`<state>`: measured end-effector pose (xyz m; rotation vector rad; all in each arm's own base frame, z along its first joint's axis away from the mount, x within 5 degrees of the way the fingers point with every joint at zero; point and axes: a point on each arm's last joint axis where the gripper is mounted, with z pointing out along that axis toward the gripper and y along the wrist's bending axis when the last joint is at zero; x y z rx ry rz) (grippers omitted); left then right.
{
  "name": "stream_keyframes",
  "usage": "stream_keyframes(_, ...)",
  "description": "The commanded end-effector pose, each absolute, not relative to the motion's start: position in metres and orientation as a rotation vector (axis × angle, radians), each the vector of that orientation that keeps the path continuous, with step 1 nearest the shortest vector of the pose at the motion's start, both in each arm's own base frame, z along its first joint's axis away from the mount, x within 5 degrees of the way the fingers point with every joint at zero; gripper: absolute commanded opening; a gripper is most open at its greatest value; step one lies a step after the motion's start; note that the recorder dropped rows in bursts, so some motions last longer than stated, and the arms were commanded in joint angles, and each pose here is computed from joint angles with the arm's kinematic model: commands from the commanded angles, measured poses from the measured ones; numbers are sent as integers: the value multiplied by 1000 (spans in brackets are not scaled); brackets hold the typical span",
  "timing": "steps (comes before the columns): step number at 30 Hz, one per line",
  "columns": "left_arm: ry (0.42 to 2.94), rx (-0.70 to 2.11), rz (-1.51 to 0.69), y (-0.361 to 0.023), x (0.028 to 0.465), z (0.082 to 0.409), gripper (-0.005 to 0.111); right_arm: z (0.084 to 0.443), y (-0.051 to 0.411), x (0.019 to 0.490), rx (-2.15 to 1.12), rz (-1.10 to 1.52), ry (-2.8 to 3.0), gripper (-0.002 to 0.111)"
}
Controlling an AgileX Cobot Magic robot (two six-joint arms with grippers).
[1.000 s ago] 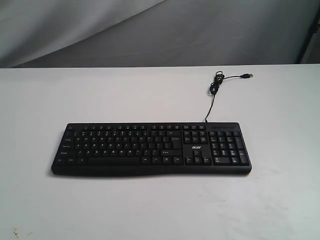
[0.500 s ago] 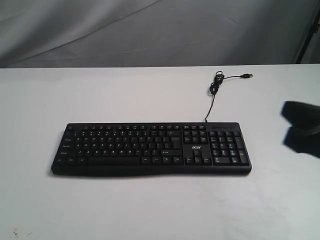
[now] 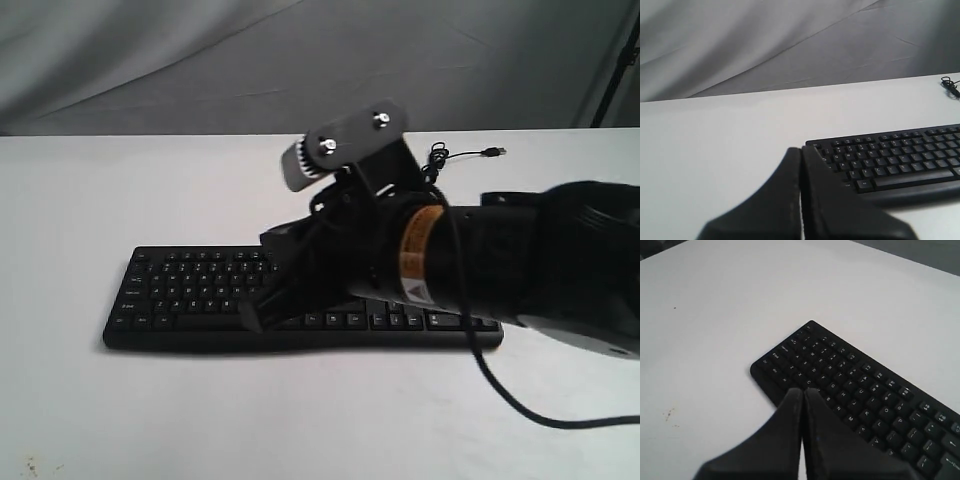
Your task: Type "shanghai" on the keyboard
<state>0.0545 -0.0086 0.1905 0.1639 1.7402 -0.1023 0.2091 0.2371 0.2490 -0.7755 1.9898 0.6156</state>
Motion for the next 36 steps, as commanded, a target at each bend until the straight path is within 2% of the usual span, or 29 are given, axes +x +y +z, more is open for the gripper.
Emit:
stream_keyframes(1,1736,165,-107,-9,54,190,0,254,252,219,-862,477,2003,0)
stream_keyframes(6,1736,165,-107,-9,54,190,0,262,267,233,-964,350,2078,0)
stream_keyframes(14,1736,165,-107,-9,54,190,0,255,315,266,-1096,357,2086,0)
stream_keyframes(26,1736,165,-107,-9,54,190,0,173,370,305,-1140,344,2168,0)
stream_keyframes(30,1736,165,-107,-9,54,190,0,160,382,314,-1135,348,2169,0)
stream_keyframes(36,1736,165,-107,-9,54,190,0,161,388,318,-1110,374,2170,0)
